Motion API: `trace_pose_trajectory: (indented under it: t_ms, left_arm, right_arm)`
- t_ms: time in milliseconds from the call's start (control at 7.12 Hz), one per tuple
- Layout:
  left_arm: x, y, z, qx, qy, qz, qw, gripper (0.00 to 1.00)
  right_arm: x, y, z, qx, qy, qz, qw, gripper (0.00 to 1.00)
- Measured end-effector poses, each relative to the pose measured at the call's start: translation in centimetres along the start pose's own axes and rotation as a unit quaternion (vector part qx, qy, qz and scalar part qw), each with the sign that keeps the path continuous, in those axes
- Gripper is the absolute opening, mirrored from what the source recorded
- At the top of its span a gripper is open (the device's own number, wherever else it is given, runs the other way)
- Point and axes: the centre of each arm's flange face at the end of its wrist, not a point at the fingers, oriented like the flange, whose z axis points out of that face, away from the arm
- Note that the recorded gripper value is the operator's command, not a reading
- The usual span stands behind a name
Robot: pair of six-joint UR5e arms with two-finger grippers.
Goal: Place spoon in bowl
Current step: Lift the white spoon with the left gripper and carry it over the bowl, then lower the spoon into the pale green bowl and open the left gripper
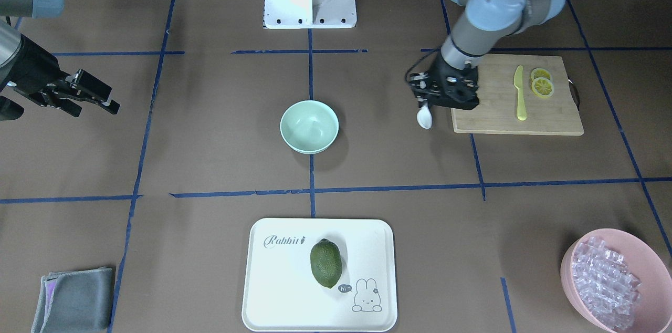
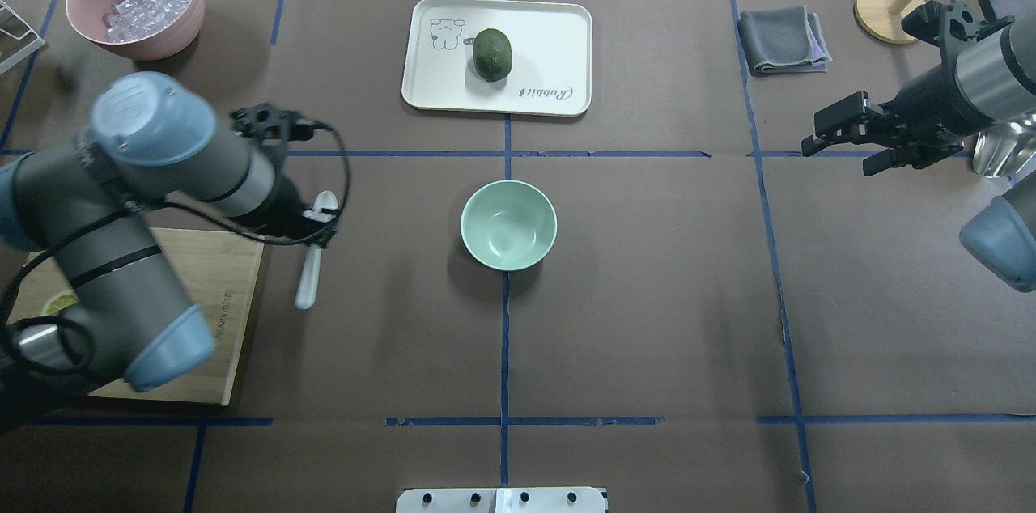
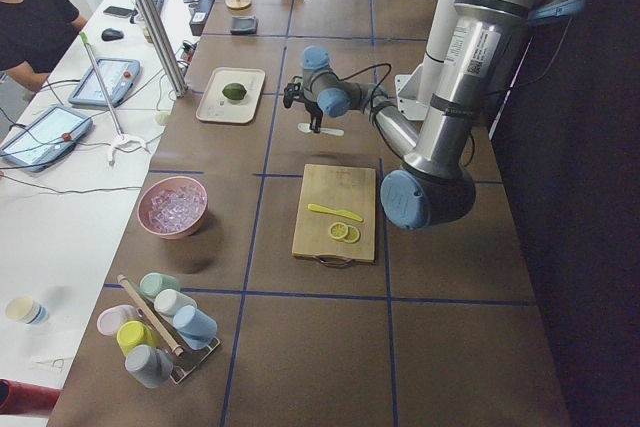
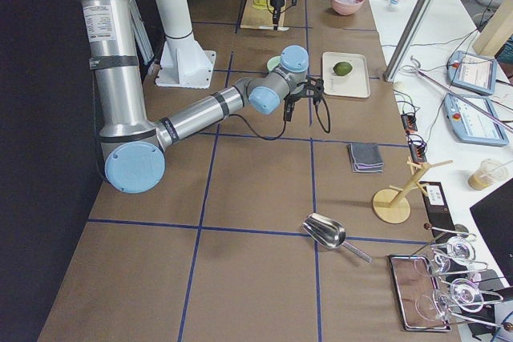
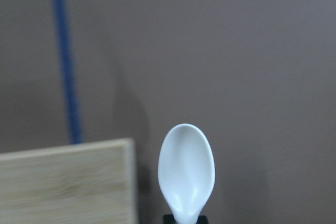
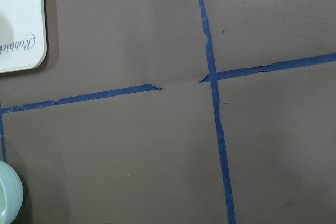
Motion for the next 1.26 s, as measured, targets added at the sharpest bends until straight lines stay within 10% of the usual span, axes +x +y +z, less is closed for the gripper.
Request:
trace_pose_trajectory:
  t_ms: [421,1123,1263]
  left_arm:
    - [14.6,-4.0,1.6,0.007,-0.007,0.023,0.9997,0.03]
    - [20.1,-4.0,4.5,-0.004,-0.018,0.032,0.9993,0.14]
    - [20.8,-4.2,4.8,-0.005,-0.019,0.032,0.9993,0.34]
  right_arm:
    - [-0.1,0.0,0.1,-0.001,0.0,-0.002,1.0,1.0]
    - [-0.4,-0.5,1.1,-0.006,0.003,-0.003,1.0,1.0]
    - [-0.5,-0.4,1.1,-0.006,0.003,-0.004,1.0,1.0]
